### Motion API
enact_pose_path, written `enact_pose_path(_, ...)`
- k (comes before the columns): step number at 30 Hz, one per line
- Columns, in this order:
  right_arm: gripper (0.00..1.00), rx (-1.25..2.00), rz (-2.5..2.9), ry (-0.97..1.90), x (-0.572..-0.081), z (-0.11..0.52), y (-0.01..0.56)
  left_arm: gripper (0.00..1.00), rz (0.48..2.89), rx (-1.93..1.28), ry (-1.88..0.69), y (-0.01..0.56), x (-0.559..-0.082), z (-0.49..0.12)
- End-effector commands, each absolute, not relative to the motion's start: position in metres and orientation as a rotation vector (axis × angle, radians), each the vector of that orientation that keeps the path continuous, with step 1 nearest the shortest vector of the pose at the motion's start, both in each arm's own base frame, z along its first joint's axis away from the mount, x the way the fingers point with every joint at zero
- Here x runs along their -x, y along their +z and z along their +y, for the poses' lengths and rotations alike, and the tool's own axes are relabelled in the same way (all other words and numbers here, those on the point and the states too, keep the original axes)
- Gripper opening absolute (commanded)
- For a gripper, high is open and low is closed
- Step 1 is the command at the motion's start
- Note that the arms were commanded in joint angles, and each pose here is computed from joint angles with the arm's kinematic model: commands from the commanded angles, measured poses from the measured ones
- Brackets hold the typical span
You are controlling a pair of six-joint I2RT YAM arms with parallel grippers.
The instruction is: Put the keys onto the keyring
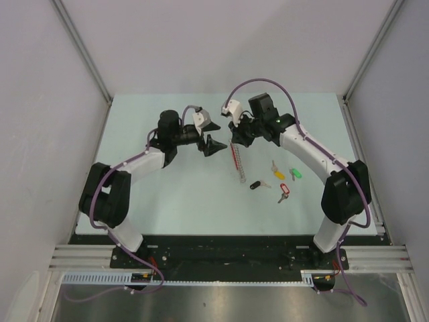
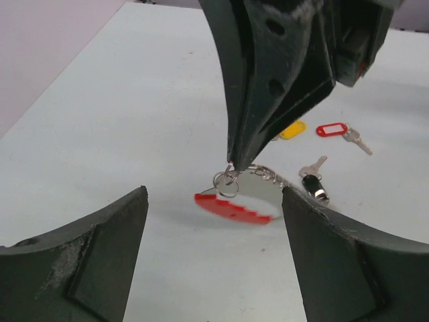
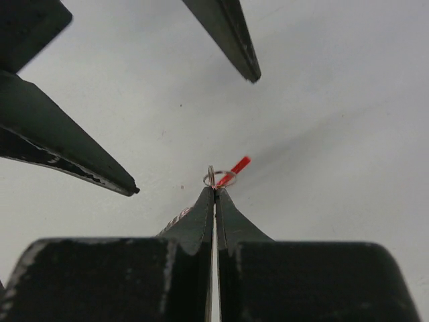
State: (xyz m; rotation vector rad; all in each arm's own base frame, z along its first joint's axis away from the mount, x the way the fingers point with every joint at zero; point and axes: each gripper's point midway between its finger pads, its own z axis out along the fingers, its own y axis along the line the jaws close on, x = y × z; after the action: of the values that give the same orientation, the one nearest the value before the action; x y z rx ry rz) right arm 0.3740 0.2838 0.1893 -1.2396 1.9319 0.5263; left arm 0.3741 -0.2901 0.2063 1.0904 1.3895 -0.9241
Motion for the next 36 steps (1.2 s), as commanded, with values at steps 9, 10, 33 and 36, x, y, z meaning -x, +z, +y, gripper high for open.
enact_pose_path(9, 0.00, 1.378, 1.592, 0.645, -0.402, 0.313, 0.241, 0.62, 1.083, -1.195, -0.924, 0.248, -0.391, -0.299)
enact_pose_path(10, 0.00, 1.385, 1.563, 0.666, -0.403, 0.313, 0.247, 0.59, 1.076, -1.205, -0.920, 0.245, -0.394, -0.299)
enact_pose_path(33, 0.00, 1.425, 1.489, 0.619, -0.420, 0.296, 0.239, 0.38, 1.125, -1.231, -0.829, 0.215, -0.414, -0.307)
enact_pose_path(36, 0.00, 1.423, 1.481, 0.618, -0.420, 0.296, 0.241, 0.39, 1.136, -1.224, -0.820, 0.216, -0.414, -0.308)
